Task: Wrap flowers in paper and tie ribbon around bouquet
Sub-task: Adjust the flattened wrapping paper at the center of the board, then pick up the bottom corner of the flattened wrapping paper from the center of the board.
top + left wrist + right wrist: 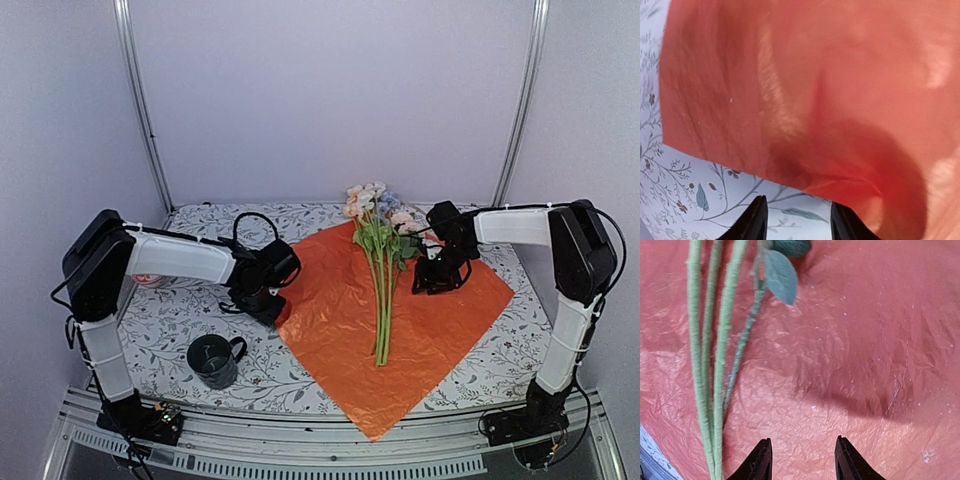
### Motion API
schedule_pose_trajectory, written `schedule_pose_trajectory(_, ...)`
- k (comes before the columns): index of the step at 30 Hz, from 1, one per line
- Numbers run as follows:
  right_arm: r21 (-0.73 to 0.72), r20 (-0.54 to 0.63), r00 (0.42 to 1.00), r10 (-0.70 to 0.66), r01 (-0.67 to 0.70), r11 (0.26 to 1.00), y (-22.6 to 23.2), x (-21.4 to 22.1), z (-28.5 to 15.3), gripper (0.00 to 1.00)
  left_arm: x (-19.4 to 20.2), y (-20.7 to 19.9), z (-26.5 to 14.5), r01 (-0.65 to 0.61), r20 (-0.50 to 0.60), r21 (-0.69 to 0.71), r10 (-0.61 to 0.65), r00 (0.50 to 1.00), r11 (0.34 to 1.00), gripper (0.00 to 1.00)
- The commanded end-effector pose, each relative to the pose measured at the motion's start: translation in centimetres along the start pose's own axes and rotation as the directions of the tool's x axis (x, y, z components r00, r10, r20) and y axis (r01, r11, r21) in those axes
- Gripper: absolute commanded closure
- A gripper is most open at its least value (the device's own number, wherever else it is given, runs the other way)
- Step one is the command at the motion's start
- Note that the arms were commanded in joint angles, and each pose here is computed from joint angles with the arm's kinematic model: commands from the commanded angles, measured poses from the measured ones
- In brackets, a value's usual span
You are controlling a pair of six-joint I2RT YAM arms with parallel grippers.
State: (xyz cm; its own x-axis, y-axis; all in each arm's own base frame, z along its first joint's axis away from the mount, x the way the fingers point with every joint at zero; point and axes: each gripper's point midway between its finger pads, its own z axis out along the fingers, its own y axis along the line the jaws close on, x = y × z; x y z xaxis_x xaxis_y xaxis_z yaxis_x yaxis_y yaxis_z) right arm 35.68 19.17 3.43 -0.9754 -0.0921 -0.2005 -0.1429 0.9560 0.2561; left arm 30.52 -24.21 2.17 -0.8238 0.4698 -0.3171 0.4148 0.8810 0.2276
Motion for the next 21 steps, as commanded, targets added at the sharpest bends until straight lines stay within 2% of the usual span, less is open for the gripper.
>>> schedule_pose_trajectory(1, 0.032, 0.061, 0.985, -0.163, 0.161, 0.986, 3.8, 0.1, -5.3, 0.55, -3.6, -4.0, -6.1, -0.159, 0.245, 0.079, 0.135, 0.96, 0.984, 0.53)
schedule_pose_trajectory(5, 0.093, -0.027, 0.918, -0.396, 0.396, 0.913, 8.6, 6.1, -6.4, 0.53, -4.6, -3.5, -9.0, -0.121, 0.309, 0.093, 0.087, 0.947, 0.988, 0.46)
schedule_pose_trajectory(7, 0.105, -0.085, 0.883, -0.462, 0.469, 0.877, 10.0, 9.6, -6.6, 0.5, -4.9, -2.7, -10.4, -0.093, 0.337, 0.086, 0.058, 0.94, 0.992, 0.42)
schedule_pose_trajectory(12, 0.063, -0.132, 0.854, -0.503, 0.514, 0.856, 13.1, 16.1, -6.9, 0.44, -5.1, 0.1, -12.8, 0.021, 0.382, 0.036, -0.033, 0.924, 0.999, 0.32)
schedule_pose_trajectory(14, 0.034, -0.104, 0.846, -0.524, 0.529, 0.848, 15.1, 17.8, -6.8, 0.37, -5.0, 0.9, -13.2, 0.057, 0.38, 0.021, -0.06, 0.923, 0.998, 0.31)
schedule_pose_trajectory(17, -0.023, -0.08, 0.801, -0.593, 0.594, 0.804, 18.7, 21.1, -5.7, 0.26, -4.9, 1.5, -13.4, 0.089, 0.37, 0.016, -0.089, 0.925, 0.996, 0.31)
schedule_pose_trajectory(21, 0.018, -0.131, 0.755, -0.642, 0.65, 0.76, 20.7, 23.4, -3.0, 0.21, -4.7, 1.4, -13.8, 0.095, 0.366, 0.036, -0.102, 0.925, 0.995, 0.31)
